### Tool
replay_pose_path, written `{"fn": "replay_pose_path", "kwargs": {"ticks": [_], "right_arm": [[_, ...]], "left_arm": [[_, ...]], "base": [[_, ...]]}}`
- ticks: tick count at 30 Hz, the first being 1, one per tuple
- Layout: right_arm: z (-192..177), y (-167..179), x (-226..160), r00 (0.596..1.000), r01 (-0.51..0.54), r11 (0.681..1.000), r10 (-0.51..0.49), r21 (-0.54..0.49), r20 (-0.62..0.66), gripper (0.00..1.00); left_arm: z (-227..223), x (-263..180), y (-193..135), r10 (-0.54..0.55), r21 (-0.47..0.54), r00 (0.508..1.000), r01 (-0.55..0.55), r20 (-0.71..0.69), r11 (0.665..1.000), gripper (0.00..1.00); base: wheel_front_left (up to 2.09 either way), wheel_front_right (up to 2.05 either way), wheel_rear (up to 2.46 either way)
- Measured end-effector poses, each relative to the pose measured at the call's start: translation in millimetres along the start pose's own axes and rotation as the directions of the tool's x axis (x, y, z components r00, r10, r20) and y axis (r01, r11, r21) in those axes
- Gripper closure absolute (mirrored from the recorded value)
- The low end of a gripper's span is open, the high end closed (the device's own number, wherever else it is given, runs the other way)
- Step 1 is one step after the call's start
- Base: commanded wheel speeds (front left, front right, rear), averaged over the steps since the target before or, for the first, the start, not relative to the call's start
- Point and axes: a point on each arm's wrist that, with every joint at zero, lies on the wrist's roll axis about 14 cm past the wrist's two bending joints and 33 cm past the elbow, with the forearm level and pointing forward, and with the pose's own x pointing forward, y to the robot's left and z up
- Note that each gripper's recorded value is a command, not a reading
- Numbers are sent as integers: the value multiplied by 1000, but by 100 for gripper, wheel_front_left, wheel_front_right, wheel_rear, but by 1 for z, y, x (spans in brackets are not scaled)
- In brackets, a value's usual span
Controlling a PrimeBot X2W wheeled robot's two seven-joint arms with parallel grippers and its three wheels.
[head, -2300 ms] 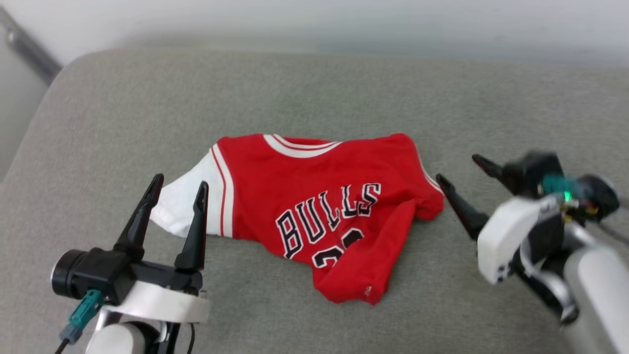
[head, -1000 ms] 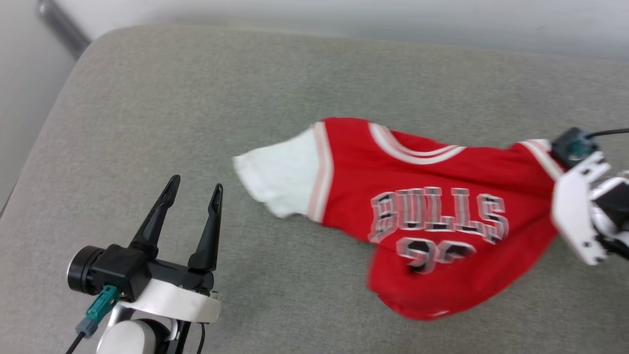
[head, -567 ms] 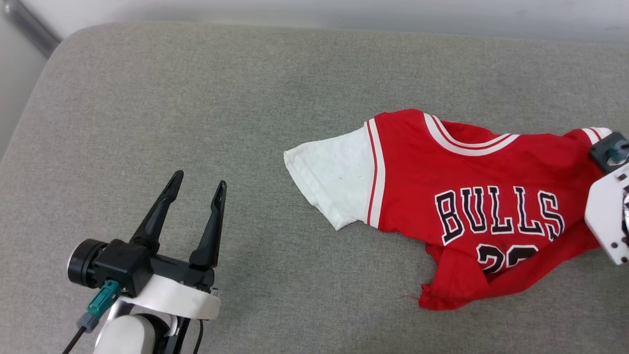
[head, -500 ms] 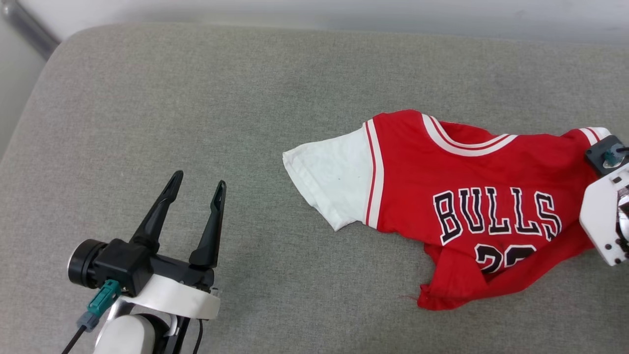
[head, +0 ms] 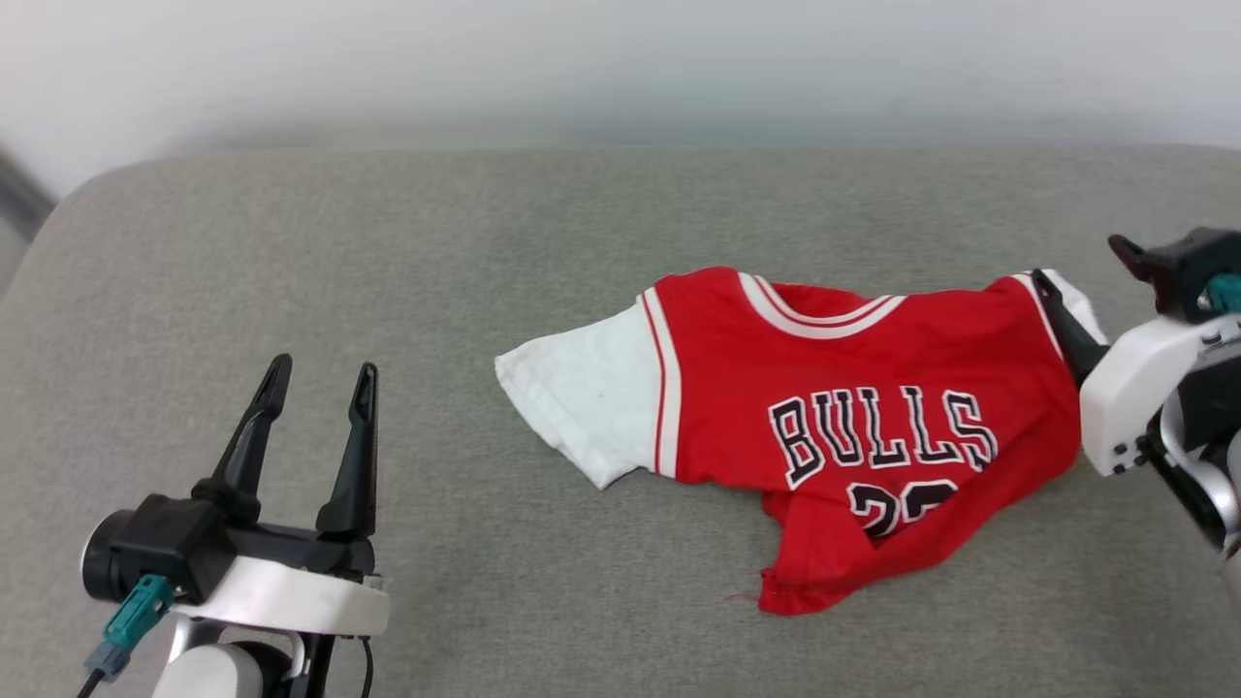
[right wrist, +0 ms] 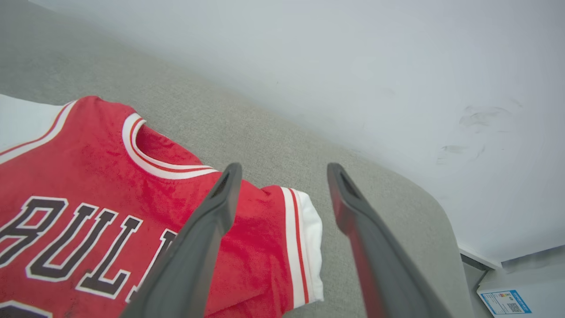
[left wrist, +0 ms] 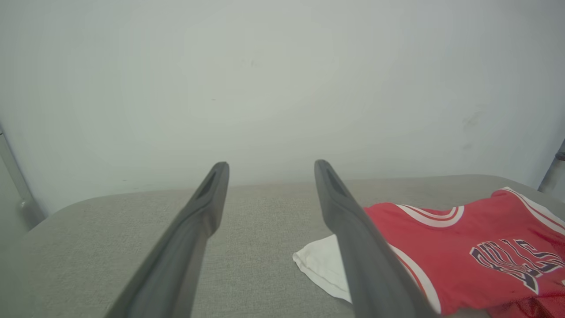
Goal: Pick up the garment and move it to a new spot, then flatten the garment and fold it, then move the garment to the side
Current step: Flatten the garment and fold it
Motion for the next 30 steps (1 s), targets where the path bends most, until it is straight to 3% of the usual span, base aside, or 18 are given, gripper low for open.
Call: {"fn": "replay_pose_path", "kwargs": {"ticks": [3,9,15,20,26,30], "right_arm": [[20,-6,-24,987,44,996,-54,72,154,0],[33,-5,-73,906,116,962,-205,247,371,0],[24,-5,-100,848,188,919,-330,347,415,0],[16,-20,-104,829,262,902,-392,344,398,0],[1,-29,-96,829,309,889,-426,339,361,0],[-13,-31,-90,838,330,882,-438,336,326,0]], "left_arm": [[1,1,-8,-19,-12,1000,19,7,1000,0],[-11,3,-23,-59,-52,998,58,-23,997,0],[-35,19,-48,-191,-72,973,182,-132,981,0],[-28,62,-75,-339,-138,925,318,-170,938,0],[-71,99,-59,-375,-85,789,385,-486,919,0],[-113,96,-58,-379,-152,610,391,-696,908,0]], "base": [[0,0,0],[0,0,0],[0,0,0],[0,0,0],[0,0,0],[0,0,0]]}}
